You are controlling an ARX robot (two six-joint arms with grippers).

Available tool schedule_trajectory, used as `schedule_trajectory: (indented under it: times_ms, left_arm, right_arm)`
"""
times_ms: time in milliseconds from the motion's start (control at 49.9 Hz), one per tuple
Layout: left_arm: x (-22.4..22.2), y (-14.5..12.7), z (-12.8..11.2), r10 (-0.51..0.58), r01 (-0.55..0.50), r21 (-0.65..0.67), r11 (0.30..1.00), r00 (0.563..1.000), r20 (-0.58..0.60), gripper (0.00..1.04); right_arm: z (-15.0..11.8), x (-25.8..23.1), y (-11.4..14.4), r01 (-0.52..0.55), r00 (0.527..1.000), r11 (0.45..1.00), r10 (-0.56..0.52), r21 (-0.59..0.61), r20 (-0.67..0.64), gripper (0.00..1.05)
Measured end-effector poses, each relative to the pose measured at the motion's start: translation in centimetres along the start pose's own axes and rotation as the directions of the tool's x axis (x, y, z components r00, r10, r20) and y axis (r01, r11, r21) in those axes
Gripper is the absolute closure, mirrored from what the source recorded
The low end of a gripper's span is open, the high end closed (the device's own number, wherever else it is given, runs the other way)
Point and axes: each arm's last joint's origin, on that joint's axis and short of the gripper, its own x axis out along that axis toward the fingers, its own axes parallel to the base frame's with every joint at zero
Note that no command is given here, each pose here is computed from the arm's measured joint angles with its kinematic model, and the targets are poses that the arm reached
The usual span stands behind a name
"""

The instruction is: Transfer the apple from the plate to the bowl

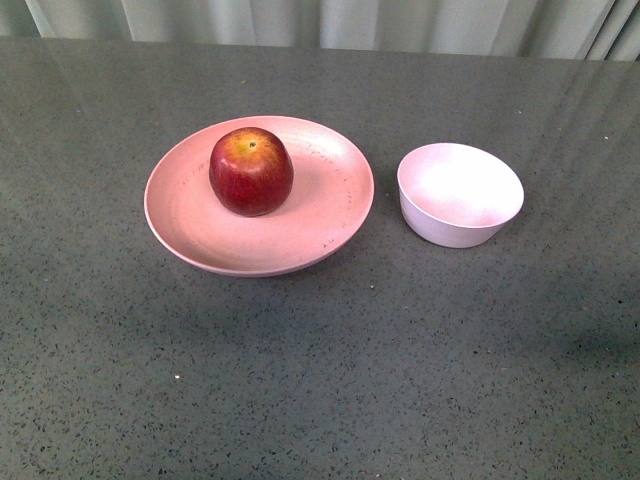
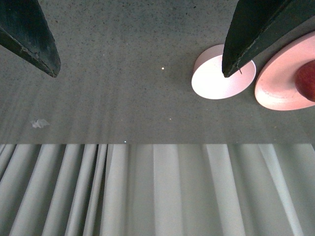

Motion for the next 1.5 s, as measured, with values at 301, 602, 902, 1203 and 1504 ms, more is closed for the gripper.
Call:
schedule_trajectory:
  times_ms: [301, 602, 902, 1203, 1504]
  left_arm:
    - [8.9, -0.2, 1.3, -0.019, 0.02, 0.009, 1.0, 0.994, -0.106, 0.09]
    - [14.4, 0.6, 2.0, 0.017, -0.012, 0.034, 0.999, 0.99, -0.142, 0.09]
    - [18.7, 0.9, 2.7, 0.062, -0.047, 0.095, 0.994, 0.984, -0.164, 0.09]
    - [21.2, 0.2, 2.6, 0.07, -0.04, 0.152, 0.988, 0.979, -0.193, 0.09]
    - [23.3, 0.5, 2.5, 0.105, -0.064, 0.184, 0.981, 0.97, -0.219, 0.09]
  right_arm:
    - [0.0, 0.0, 0.0, 0.0, 1.0, 1.0, 0.0, 0.0, 0.0, 0.09]
    - [0.0, 0.0, 0.0, 0.0, 1.0, 1.0, 0.0, 0.0, 0.0, 0.09]
    - [0.0, 0.0, 0.0, 0.0, 1.0, 1.0, 0.0, 0.0, 0.0, 0.09]
    - [0.0, 0.0, 0.0, 0.0, 1.0, 1.0, 0.0, 0.0, 0.0, 0.09]
    - [0.0, 0.0, 0.0, 0.0, 1.0, 1.0, 0.0, 0.0, 0.0, 0.09]
